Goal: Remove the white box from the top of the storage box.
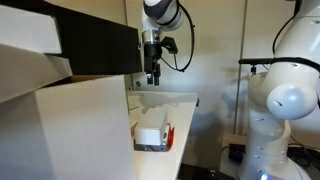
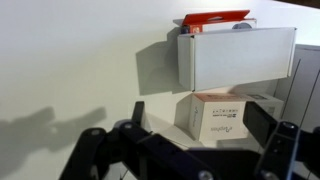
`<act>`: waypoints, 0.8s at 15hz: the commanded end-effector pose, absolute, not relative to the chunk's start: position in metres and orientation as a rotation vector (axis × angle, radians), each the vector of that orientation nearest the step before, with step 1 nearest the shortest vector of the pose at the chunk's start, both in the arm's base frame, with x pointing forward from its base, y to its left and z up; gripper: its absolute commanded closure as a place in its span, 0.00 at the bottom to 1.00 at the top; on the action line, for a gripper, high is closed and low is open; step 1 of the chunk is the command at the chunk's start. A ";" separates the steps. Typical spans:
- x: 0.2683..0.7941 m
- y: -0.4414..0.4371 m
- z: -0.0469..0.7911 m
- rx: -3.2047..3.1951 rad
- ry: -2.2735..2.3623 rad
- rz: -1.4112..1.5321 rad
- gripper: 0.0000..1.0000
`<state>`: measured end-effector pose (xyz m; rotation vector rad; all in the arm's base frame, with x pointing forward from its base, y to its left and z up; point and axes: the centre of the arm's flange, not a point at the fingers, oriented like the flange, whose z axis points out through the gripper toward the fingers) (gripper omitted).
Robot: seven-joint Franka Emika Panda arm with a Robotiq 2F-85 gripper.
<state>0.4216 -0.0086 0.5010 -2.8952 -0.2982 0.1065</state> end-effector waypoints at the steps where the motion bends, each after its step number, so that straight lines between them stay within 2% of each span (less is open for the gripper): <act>1: 0.435 -0.031 0.506 -2.950 -0.247 0.097 0.00; 7: 0.448 -0.023 0.504 -3.045 -0.239 0.121 0.00; 12: 0.448 0.030 0.497 -3.090 -0.240 0.108 0.00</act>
